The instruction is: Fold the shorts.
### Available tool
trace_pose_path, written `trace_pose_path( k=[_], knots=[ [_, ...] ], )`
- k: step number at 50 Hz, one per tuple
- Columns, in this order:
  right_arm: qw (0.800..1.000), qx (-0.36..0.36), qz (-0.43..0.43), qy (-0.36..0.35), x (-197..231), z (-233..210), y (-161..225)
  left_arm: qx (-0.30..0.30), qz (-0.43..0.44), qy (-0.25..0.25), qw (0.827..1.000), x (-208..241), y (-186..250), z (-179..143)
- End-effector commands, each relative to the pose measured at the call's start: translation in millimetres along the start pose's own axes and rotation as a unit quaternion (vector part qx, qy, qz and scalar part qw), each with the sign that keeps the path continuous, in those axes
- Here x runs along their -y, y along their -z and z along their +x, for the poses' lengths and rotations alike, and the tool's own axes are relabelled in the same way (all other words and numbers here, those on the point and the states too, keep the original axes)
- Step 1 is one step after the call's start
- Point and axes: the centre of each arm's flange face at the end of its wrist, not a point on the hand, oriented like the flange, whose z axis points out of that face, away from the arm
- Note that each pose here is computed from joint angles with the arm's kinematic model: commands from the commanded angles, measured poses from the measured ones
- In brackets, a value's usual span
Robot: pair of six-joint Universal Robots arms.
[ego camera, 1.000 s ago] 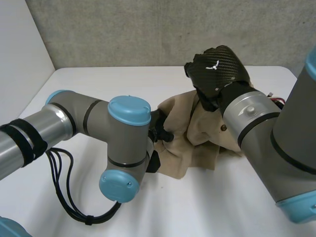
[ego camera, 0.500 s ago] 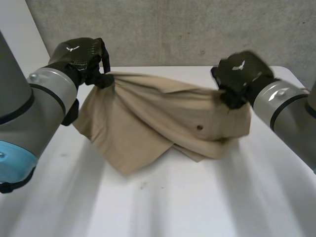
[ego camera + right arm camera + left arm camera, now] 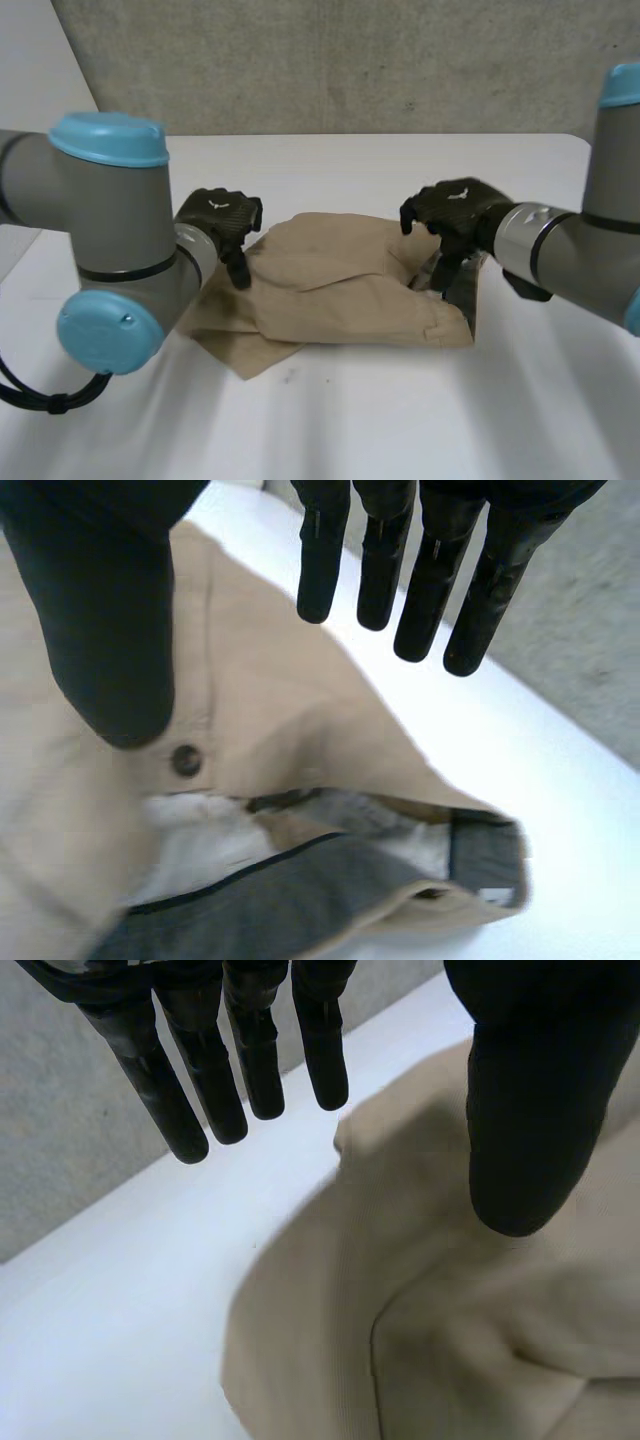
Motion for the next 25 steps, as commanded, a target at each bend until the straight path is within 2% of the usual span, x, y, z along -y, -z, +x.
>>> trace_pose_path(
  k=[1, 10, 13, 21, 25],
  knots=[
    [0.999, -0.027, 0.033, 0.003, 20.2, 18.3, 12.4, 0.014, 0.044, 0.015, 0.999, 23.7, 49.8, -15.1],
    [1.0, 0.003, -0.003, -0.021, 22.6, 29.1, 17.9, 0.042, 0.036, 0.082, 0.995, 8.9, 80.5, -38.2],
    [0.998, 0.034, -0.037, -0.04, 12.9, 22.4, 15.9, 0.046, 0.019, 0.091, 0.995, -7.2, 83.9, -39.2],
    [0.989, 0.066, -0.1, -0.088, -20.7, 5.0, 18.3, 0.079, -0.014, 0.104, 0.991, -55.6, 73.3, -48.6],
    [0.99, 0.06, -0.092, -0.084, -37.0, -3.9, 19.7, 0.093, -0.029, 0.11, 0.989, -72.7, 68.5, -55.5]
  ],
)
